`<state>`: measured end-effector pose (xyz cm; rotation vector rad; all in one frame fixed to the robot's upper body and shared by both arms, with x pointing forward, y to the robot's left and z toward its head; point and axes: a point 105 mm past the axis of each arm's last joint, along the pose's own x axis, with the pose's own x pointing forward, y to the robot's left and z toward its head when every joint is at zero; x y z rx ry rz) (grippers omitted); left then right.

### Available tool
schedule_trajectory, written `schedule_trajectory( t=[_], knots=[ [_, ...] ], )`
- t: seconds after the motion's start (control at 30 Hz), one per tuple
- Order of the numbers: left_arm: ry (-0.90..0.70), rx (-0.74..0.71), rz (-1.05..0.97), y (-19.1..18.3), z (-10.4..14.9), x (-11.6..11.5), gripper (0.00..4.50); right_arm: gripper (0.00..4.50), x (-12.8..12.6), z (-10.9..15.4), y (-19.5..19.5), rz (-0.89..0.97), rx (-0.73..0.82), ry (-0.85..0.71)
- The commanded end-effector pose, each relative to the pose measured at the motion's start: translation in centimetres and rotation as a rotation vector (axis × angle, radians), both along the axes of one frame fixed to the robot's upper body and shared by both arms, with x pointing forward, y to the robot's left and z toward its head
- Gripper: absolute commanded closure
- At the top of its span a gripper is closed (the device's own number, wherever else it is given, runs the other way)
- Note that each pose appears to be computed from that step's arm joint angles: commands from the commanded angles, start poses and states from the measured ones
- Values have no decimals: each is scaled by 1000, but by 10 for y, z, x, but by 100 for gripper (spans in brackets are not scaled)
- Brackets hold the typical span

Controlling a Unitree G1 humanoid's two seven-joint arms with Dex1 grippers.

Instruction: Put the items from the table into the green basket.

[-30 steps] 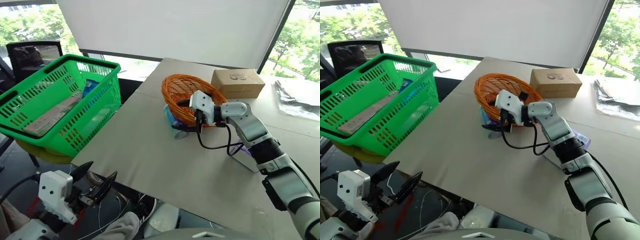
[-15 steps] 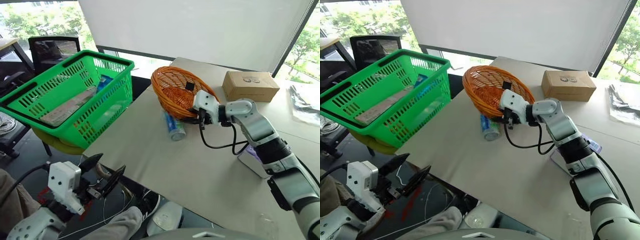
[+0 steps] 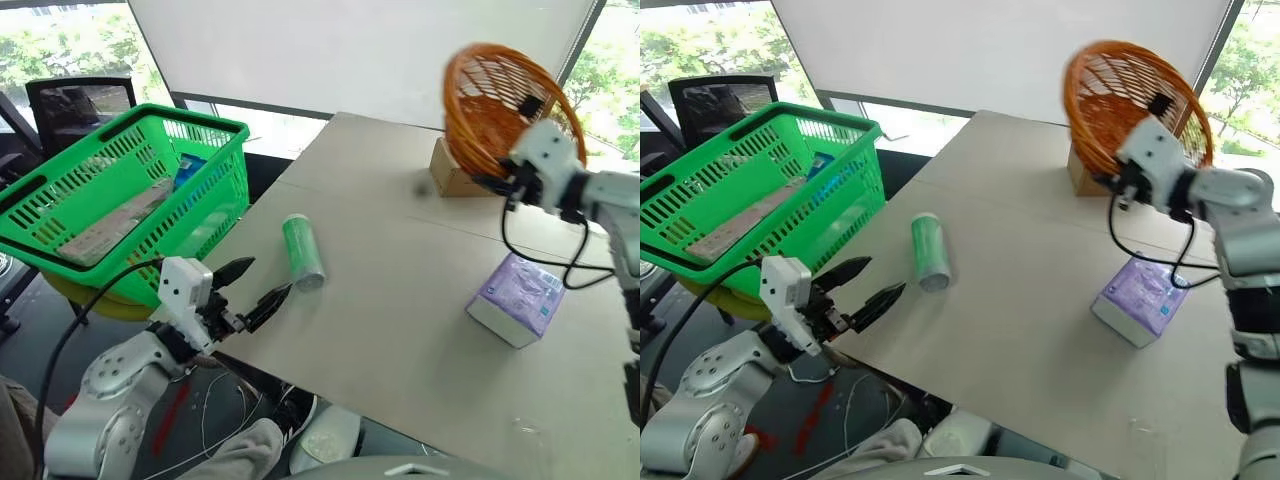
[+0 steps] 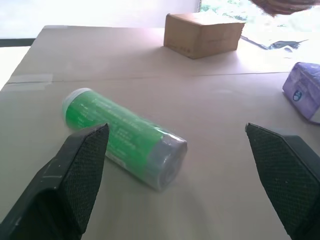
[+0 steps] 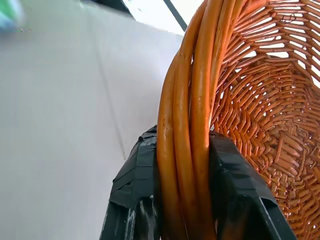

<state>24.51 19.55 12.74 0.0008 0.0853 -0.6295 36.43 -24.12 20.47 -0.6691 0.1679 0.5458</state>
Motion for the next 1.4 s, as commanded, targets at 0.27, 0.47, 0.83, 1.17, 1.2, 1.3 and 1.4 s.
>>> schedule_trajectory(
  t=[0.27, 0.47, 0.83, 1.17, 1.2, 1.3, 1.4],
  knots=[
    [-37, 21, -199, -20, 12, 4, 0, 344, -38, -16, -144, -502, -265, 23],
    [-43, 17, -237, -24, 15, 6, 0, 69, -40, -16, -141, -481, -188, -10],
    [5, 70, 38, 3, -2, 33, 0, 8, -46, 42, -21, 37, 309, -194],
    [179, -22, 542, 16, -35, 66, 0, 8, -119, 8, 50, 488, 556, 216],
    [204, -41, 551, 11, -39, 70, 0, 8, -119, 6, 51, 488, 545, 220],
    [276, -42, 607, 2, -51, 85, 0, 8, -117, 1, 51, 481, 517, 217],
    [400, 23, 742, 10, -69, 85, 0, 8, -119, -3, 50, 472, 492, 220]
  ],
)
